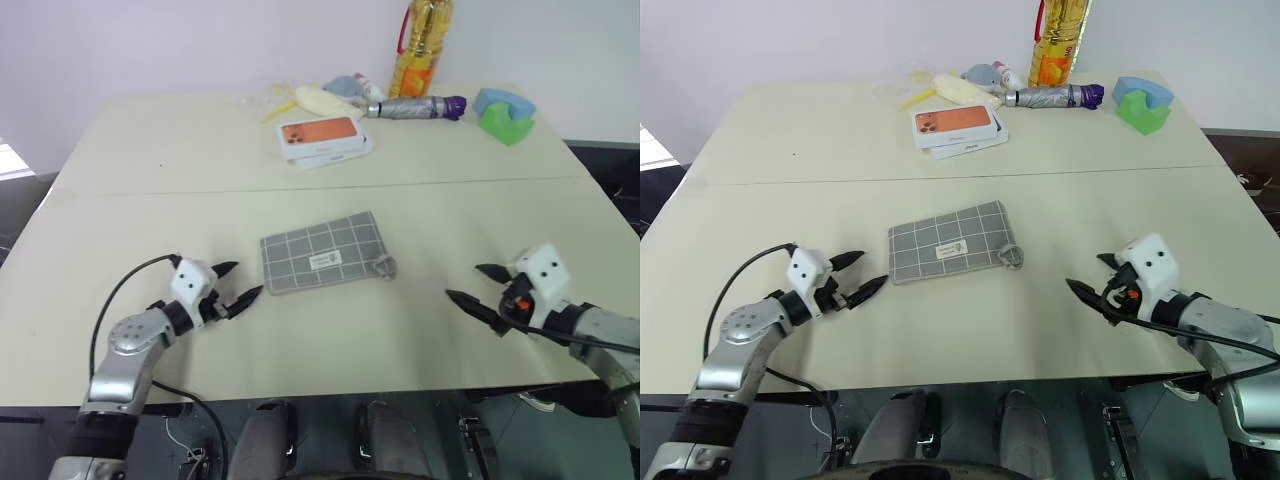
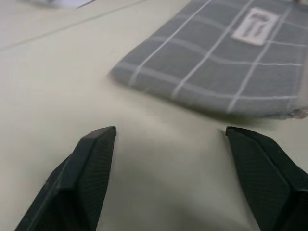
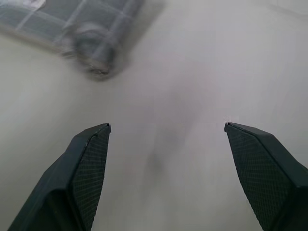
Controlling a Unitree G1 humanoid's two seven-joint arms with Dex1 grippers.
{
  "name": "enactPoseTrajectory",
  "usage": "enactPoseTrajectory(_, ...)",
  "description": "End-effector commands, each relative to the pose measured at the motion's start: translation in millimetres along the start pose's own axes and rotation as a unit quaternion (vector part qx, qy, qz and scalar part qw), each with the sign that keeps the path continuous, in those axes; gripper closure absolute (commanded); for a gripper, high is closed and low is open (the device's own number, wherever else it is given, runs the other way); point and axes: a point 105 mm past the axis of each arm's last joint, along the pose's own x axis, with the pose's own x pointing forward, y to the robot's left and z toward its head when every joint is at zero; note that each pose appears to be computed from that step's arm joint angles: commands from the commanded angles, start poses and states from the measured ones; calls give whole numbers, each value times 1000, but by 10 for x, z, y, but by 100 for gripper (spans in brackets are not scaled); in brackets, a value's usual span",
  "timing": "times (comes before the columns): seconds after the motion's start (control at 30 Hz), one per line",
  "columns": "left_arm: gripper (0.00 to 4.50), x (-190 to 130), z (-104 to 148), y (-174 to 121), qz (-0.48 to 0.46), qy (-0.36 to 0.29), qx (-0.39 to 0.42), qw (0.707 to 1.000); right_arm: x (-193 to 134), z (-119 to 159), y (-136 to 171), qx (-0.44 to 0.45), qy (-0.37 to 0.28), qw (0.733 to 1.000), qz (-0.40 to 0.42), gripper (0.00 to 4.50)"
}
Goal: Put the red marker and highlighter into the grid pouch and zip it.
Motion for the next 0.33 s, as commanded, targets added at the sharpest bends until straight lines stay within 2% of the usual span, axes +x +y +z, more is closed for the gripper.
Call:
enactPoseTrajectory(0.03,52,-192,-95,177,58,20,-32,998,-91,81,-162,1,-43,998,-44,48)
enactPoseTrajectory(0.17,52,-281,-106,290,110,17,-49,993,-99,30,-208,4,-62,996,-65,48)
enactPoseTrajectory(0.33,52,-336,-132,312,136,24,-45,989,-3,-53,-134,21,-70,996,-49,48)
